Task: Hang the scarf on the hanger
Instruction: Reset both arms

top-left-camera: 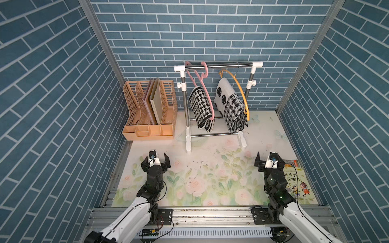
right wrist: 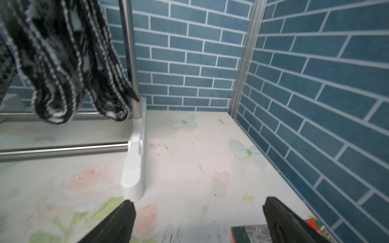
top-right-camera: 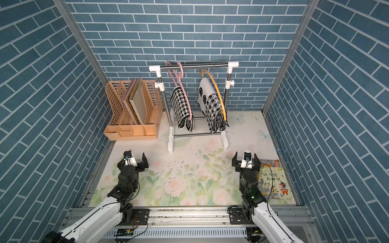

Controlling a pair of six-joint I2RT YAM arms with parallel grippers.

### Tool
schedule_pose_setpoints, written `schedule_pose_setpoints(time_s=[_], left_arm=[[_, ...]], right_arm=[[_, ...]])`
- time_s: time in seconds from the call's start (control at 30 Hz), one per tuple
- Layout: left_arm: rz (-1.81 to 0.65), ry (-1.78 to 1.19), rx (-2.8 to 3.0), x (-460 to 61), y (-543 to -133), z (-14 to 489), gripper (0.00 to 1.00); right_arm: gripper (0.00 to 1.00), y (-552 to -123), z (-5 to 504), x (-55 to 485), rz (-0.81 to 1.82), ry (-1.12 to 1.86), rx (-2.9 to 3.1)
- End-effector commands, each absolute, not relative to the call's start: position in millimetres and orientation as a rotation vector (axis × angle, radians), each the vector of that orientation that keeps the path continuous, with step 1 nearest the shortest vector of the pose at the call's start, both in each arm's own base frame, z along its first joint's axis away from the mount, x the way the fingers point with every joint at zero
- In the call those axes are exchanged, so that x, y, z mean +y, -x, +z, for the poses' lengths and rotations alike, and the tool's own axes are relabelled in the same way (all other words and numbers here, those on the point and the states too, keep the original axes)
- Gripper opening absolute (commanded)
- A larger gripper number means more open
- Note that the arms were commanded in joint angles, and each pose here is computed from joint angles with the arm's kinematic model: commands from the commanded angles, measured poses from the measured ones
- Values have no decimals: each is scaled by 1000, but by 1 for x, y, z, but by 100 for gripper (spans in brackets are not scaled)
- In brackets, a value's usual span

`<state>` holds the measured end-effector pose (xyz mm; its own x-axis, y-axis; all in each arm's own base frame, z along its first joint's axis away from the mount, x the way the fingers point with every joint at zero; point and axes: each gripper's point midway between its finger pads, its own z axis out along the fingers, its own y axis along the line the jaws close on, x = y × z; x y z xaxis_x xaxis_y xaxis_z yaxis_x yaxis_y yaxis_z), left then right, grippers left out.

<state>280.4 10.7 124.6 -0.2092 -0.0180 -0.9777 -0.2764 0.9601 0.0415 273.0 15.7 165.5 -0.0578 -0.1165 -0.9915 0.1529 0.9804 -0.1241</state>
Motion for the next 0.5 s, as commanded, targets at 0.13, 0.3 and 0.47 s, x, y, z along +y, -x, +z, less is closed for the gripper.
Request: schedule_pose_setpoints(time_s=[0.13, 0.3, 0.47], left_arm=[[198, 220, 1607, 31, -334, 161, 100], [115, 125, 1642, 18, -369, 136, 100], [104, 116, 1630, 16, -363, 137, 100]], right_arm=[[100, -298, 164, -17, -328, -66, 1535], [99, -341, 158, -23, -296, -63, 1613], [99, -344, 152, -18, -264, -26, 1643]])
